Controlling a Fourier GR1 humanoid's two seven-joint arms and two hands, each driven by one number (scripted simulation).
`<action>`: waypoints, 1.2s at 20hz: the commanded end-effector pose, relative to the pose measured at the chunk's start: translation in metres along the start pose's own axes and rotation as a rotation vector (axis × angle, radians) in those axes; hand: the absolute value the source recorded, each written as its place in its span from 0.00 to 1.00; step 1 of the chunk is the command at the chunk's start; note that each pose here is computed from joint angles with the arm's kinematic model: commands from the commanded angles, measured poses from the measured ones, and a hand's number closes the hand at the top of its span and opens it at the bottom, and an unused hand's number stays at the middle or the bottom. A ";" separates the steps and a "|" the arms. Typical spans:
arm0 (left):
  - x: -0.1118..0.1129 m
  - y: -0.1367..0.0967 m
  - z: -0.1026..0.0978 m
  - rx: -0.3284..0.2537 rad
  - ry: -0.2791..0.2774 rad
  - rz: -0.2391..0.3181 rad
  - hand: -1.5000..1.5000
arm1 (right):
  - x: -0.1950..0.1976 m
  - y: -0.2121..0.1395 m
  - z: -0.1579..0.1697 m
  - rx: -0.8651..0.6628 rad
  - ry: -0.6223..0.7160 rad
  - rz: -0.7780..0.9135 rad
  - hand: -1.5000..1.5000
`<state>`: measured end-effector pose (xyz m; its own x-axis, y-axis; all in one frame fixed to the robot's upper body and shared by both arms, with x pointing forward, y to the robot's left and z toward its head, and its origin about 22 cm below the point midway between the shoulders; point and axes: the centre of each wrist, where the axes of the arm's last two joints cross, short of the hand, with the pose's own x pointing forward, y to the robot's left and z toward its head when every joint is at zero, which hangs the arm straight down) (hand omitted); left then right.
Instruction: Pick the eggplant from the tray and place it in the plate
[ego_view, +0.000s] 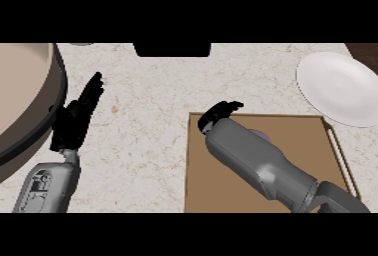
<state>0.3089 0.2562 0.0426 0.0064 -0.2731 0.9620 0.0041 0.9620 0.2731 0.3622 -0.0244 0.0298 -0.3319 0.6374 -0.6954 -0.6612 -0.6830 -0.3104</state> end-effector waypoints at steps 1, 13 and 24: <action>0.013 0.001 0.015 0.004 0.006 0.001 0.50 | 0.001 0.023 0.001 -0.037 -0.012 0.021 1.00; -0.018 0.015 0.022 0.087 0.052 -0.001 0.50 | -0.133 0.065 -0.051 -0.177 0.116 -0.434 1.00; -0.036 0.041 0.039 0.196 0.092 0.010 0.50 | -0.372 0.194 -0.037 -0.663 0.284 -1.204 1.00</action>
<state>0.2742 0.2991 0.0198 0.0996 -0.2509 0.9629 -0.1713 0.9489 0.2650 0.4037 -0.3475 0.1595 0.3981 0.9160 -0.0506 -0.2733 0.0658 -0.9597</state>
